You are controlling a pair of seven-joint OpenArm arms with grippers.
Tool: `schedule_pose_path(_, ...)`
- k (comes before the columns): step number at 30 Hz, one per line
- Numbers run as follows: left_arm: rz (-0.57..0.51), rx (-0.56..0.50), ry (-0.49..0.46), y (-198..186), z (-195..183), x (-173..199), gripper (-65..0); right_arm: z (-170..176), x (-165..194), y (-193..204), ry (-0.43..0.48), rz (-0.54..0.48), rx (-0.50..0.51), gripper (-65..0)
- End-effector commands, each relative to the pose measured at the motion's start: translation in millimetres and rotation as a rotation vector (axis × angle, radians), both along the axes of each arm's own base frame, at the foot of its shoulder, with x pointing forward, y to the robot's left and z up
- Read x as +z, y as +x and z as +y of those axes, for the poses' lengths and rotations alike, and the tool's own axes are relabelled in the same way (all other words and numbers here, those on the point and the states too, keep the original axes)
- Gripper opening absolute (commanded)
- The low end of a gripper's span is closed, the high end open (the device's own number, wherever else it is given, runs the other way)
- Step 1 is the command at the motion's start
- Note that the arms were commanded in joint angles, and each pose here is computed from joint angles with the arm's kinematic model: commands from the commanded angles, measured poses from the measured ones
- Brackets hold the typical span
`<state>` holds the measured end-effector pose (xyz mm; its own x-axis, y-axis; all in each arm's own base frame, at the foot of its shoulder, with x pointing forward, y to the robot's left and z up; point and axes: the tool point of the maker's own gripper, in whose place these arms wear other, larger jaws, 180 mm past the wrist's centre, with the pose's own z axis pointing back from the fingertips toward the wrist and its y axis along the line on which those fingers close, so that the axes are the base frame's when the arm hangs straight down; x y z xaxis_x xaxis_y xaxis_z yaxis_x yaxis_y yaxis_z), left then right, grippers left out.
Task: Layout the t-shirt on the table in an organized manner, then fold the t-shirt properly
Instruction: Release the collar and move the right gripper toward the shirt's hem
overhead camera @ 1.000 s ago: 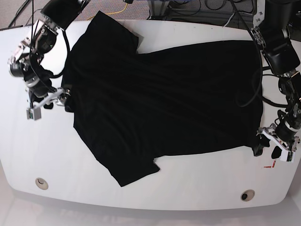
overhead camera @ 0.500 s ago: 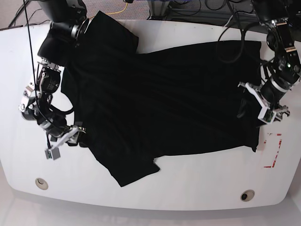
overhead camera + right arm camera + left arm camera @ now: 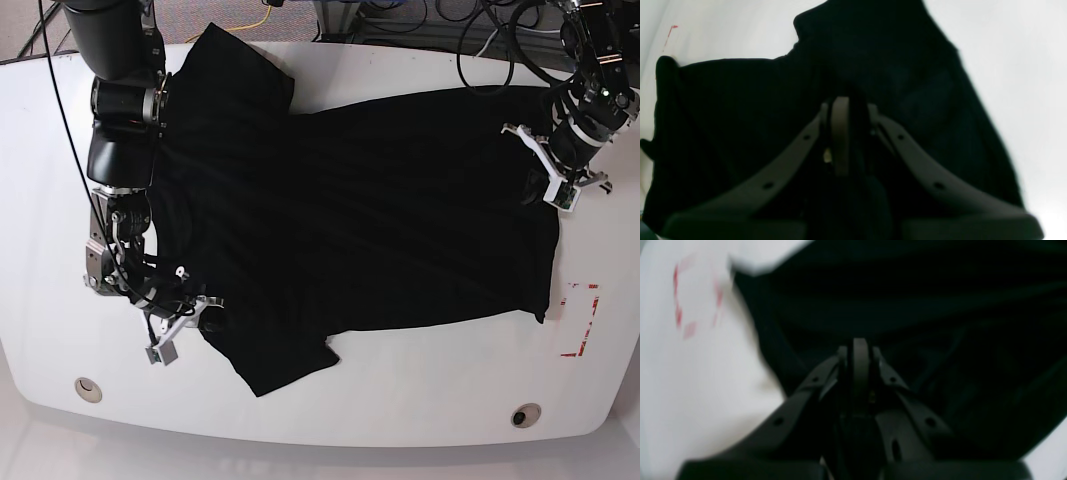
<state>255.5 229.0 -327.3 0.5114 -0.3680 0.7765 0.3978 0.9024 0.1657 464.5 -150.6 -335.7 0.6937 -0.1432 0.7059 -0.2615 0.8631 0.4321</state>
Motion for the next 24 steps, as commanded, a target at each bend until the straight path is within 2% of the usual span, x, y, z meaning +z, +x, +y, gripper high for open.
schedule_pose_path(1,-0.026,-0.017,-0.019,-0.7,-5.2,6.5,-65.0,3.0,23.0,22.7,0.019,-0.073,-0.002,-58.8)
schedule_pose_path(9,0.045,-0.007,-0.023,-20.6,-2.4,-12.5,-65.0,16.9,6.7,39.1,0.040,-0.061,-0.016,-59.0)
schedule_pose_path(16,0.061,-0.006,-0.023,-25.6,-1.7,-16.5,-65.0,24.0,-6.0,48.1,0.031,-0.047,-0.026,-59.0)
schedule_pose_path(24,0.058,-0.007,-0.021,-24.5,-1.3,-15.6,-65.0,14.2,-28.4,47.2,0.060,-0.023,-0.108,-59.0)
